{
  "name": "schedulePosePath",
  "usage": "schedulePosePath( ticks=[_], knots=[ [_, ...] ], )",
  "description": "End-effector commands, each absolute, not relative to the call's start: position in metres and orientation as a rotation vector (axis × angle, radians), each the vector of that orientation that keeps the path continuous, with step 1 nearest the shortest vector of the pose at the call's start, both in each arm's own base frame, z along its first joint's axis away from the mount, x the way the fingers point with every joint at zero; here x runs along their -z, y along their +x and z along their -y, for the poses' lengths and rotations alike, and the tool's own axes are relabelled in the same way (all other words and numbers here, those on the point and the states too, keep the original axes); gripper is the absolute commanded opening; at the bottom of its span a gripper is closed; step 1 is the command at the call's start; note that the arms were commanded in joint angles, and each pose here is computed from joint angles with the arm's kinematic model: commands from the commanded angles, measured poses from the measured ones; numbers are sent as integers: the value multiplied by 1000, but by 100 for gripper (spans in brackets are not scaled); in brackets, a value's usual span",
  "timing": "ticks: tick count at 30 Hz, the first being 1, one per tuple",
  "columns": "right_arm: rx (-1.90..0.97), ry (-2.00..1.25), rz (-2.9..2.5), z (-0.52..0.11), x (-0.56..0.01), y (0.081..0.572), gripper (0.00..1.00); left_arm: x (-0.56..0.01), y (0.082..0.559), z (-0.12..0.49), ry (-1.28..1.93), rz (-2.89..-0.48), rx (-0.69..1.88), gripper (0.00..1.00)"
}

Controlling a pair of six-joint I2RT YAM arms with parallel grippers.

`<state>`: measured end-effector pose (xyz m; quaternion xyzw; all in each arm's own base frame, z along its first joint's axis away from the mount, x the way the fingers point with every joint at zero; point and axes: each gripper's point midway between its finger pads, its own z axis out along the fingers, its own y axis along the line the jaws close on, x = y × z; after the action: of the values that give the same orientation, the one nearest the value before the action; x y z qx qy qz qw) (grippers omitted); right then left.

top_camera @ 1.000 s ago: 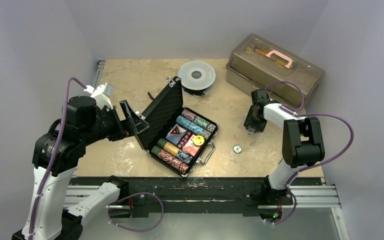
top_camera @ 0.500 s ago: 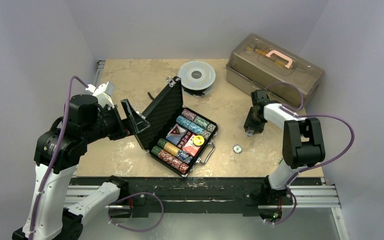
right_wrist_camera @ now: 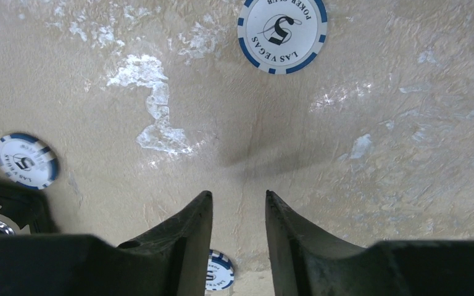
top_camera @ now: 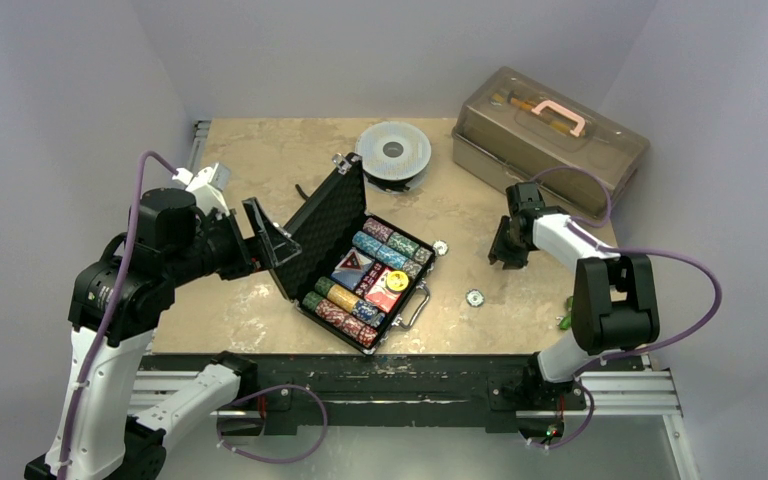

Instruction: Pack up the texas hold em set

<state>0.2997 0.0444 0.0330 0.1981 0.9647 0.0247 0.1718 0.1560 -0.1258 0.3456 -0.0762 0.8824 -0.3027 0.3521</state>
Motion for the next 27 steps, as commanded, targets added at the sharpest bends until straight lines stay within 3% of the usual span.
schedulePosePath(
  ticks=[1, 8, 13, 20, 27],
  knots=[
    [-131, 450, -2688, -59, -49, 310, 42, -351, 161, 133, -149, -2259, 816, 80],
    [-175, 221, -2705, -123, -60, 348, 69, -351, 162, 136, -141, -2263, 830, 80],
    [-96, 321, -2724, -147, -62, 368, 82, -352, 160, 134, -145, -2259, 827, 80],
    [-81, 466, -2813, -173, -43, 361, 91, -355, 156, 130, -148, -2247, 810, 80],
    [25, 517, -2854, -188, -31, 350, 81, -356, 155, 129, -141, -2245, 807, 80]
  ],
)
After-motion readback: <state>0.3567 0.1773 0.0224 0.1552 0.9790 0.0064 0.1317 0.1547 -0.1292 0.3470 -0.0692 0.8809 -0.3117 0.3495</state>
